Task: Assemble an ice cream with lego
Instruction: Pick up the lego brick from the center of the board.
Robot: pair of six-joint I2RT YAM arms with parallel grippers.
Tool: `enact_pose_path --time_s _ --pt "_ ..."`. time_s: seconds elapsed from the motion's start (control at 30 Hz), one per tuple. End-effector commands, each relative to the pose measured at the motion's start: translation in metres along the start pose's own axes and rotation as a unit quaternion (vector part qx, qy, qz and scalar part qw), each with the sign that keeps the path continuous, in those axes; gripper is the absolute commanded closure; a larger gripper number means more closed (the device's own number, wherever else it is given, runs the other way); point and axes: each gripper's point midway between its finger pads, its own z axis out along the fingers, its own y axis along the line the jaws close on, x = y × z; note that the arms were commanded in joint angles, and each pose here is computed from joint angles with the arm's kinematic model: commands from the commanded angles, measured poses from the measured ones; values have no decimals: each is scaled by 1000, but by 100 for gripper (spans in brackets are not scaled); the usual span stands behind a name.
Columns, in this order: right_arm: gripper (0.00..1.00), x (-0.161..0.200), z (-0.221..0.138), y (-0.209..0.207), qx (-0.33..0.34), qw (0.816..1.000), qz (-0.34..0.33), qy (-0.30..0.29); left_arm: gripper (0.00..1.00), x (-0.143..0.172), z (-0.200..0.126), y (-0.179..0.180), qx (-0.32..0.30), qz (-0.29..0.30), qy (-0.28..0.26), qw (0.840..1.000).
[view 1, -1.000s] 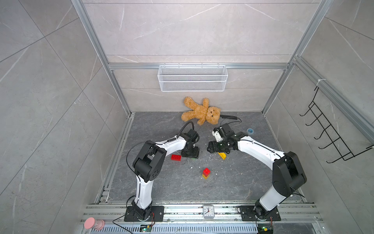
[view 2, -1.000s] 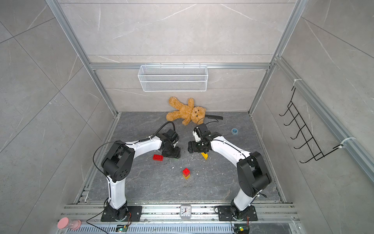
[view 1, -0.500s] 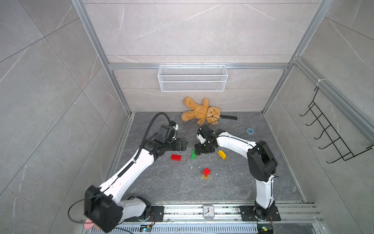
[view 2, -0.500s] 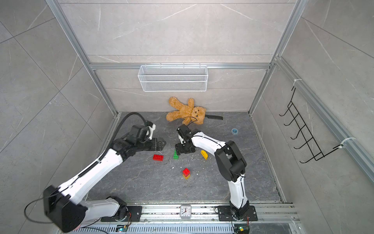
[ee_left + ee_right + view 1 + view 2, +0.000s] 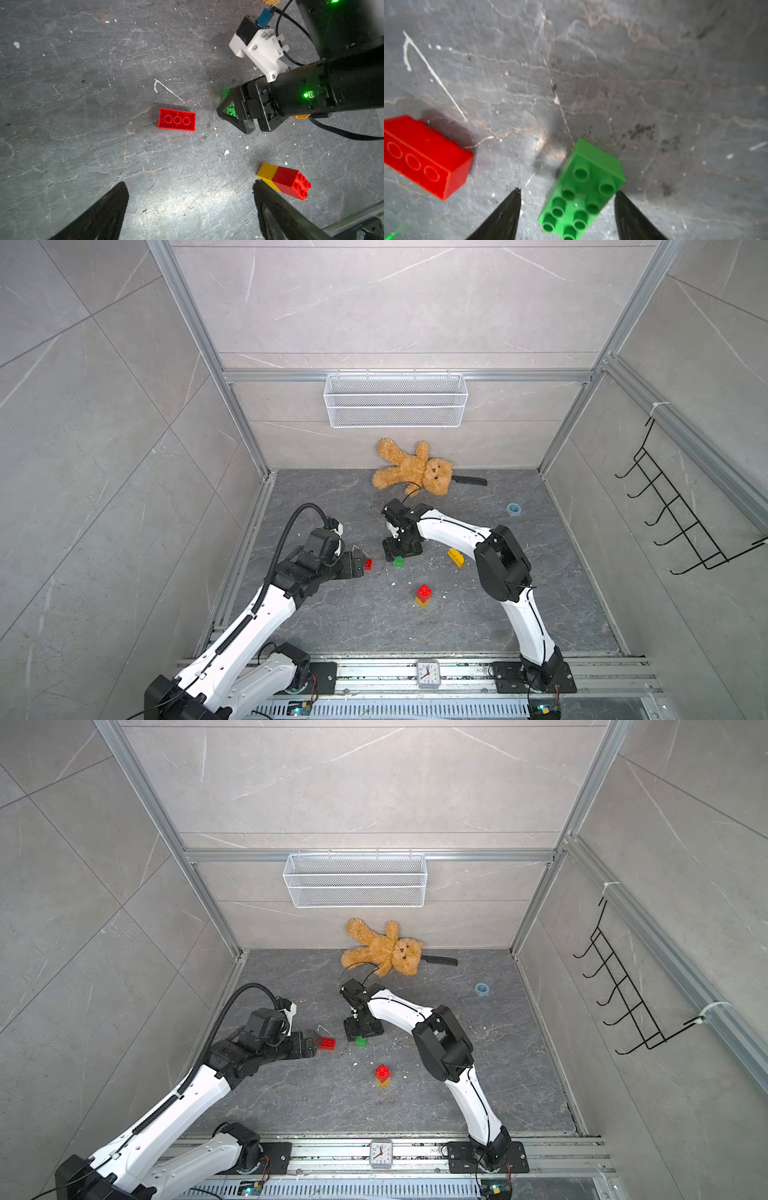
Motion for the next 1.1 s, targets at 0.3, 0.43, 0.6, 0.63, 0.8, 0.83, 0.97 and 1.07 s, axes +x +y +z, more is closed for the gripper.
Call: enact_pose_path --time_s 0.3,0.43,0.6,0.63,0.8,0.83,0.97,1.07 --pt "47 2 5 -6 91 995 -32 25 3 -2 -7 10 -16 -9 -23 1000" --pt "54 2 -3 -12 124 991 -41 24 3 -2 -4 8 -13 -10 -20 1000" --pt "56 2 -1 -7 111 993 -40 25 3 0 1 11 -22 -6 -8 1000" --pt "55 2 -1 -6 108 993 -38 26 3 0 2 11 -23 -6 -6 1000" --pt "55 1 3 -3 101 994 -35 25 3 0 3 8 -17 -6 -4 1000" --pt "55 1 3 -3 102 994 -36 26 3 1 4 8 -18 -4 -2 1000" --pt "58 0 3 -3 103 994 -38 25 3 0 3 10 -21 -3 -4 1000" --pt "59 -1 2 -3 104 994 -39 24 3 0 1 10 -22 -2 -5 1000"
